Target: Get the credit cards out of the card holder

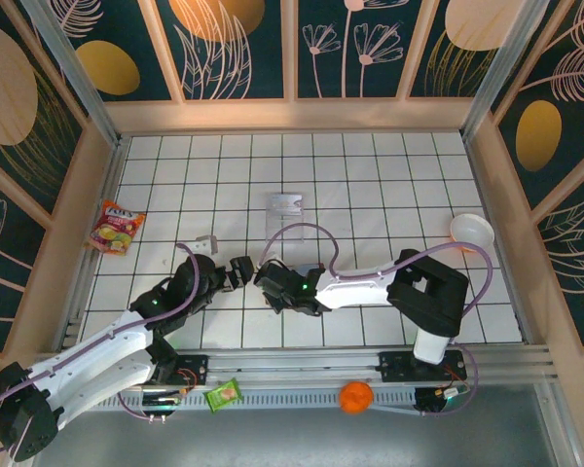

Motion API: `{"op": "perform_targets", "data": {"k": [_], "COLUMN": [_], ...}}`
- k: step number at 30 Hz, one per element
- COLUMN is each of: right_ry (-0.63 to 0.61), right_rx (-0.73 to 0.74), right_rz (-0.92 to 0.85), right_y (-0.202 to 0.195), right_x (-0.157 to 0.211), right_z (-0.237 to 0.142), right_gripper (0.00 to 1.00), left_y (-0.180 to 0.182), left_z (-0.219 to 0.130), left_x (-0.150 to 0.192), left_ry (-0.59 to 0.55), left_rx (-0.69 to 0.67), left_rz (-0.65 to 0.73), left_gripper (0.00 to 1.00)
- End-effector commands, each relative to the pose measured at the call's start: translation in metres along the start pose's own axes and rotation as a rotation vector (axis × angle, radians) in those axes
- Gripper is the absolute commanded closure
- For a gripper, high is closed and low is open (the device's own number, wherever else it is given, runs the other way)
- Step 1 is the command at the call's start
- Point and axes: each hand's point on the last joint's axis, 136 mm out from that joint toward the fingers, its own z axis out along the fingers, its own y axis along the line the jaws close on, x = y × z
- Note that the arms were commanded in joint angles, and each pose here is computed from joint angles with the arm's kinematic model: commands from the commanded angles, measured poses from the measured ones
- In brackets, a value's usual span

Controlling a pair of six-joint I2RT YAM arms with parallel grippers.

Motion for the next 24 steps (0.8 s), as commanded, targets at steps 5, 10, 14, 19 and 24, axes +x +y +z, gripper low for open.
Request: {"op": "perform_targets", "data": {"k": [5,10,14,19,24], "right_ry": [-0.069,-0.129,-0.133,-0.137,-0.116], "right_rx": [-0.107,-0.223,-0.223,-0.217,-0.226], "right_rz": [0.123,0.215,0.251,0.282,0.290], "right_y": [0.011,0.017,0.015,0.012,0.013], "right_x": [-0.010,-0.026,-0.029,-0.032,-0.028], "right_z": [-0.011,-0.024,-0.026,-0.029,-0.026], "right_gripper": [1.00,1.00,1.00,1.00,1.00], "left_y": [-0.008,-0.017,-0.023,-0.020,-0.019], "left_z": [0.015,0.027,0.034,0.044,0.049], "left_x": [0.025,0.044,0.055,0.074,0.085], "left_ry": [0.101,0.184,0.227,0.293,0.329], "left_rx": [0.070,0.129,0.169,0.158,0.149], "left_rz": [0.003,-0.009,-0.027,-0.021,-0.012], "left_gripper": [0.28,0.60,0.77,0.85,0.87]}}
